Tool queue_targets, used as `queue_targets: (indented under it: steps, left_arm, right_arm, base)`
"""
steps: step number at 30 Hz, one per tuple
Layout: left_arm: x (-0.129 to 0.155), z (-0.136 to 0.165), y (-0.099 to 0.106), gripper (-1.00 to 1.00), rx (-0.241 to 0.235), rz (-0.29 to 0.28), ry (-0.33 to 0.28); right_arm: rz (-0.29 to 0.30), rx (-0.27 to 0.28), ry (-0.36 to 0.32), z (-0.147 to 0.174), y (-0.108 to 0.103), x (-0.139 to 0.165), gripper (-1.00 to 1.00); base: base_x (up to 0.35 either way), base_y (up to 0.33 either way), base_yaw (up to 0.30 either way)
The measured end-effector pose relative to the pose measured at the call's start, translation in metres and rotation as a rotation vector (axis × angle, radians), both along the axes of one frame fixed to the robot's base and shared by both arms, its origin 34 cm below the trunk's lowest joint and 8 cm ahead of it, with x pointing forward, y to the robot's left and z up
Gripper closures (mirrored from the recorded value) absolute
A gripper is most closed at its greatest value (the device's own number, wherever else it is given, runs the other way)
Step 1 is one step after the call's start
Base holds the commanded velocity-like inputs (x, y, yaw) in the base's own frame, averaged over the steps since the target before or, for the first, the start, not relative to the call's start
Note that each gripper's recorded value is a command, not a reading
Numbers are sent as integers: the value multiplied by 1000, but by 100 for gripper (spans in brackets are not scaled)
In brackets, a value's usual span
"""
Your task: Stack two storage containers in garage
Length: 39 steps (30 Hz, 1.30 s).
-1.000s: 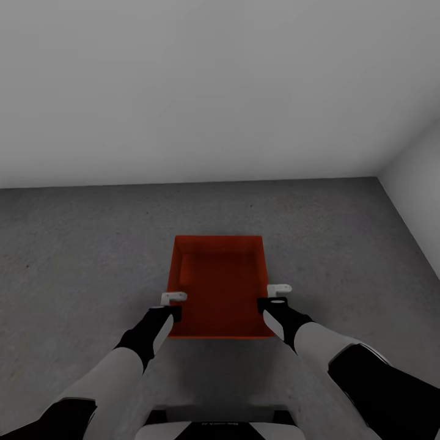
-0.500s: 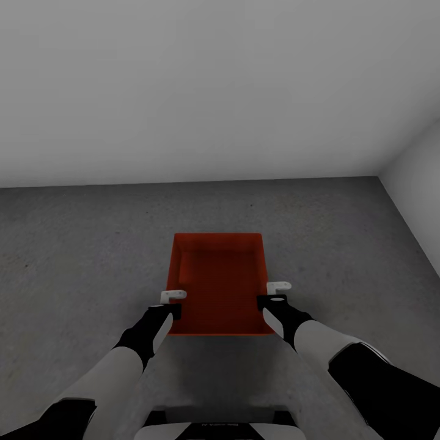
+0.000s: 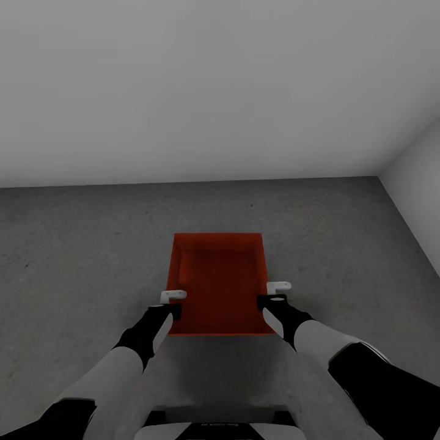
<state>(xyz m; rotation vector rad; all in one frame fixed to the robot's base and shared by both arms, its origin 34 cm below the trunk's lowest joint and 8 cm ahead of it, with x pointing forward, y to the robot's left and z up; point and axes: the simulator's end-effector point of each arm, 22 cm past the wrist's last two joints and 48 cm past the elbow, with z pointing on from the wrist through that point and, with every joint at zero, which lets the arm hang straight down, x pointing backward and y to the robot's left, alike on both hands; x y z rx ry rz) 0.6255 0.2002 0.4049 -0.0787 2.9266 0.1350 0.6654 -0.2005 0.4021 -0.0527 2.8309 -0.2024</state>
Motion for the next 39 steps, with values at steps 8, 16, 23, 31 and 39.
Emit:
queue_targets:
  steps: [8, 16, 23, 31, 39]
  left_arm:
    - [-2, -1, -15, -100, -44, 17, 8]
    - [0, 0, -13, -100, -42, 18, 1]
    - [3, 1, -13, -100, -43, 19, -6]
    - [4, 2, -13, -100, -43, 20, -10]
    - [4, 2, -13, -100, -43, 21, -11]
  right_arm:
    - [28, -14, 19, -4, -2, -11, -100]
    - [28, -13, 20, -4, -1, -11, -100]
    - [27, -13, 19, -4, -2, -11, -100]
    - [27, -14, 18, -4, -2, -11, -100]
    - [27, -15, 18, -4, -2, -11, -100]
  base:
    - [0, 0, 0]
    - [0, 0, 0]
    - [0, 0, 0]
    - [0, 0, 0]
    - [0, 0, 0]
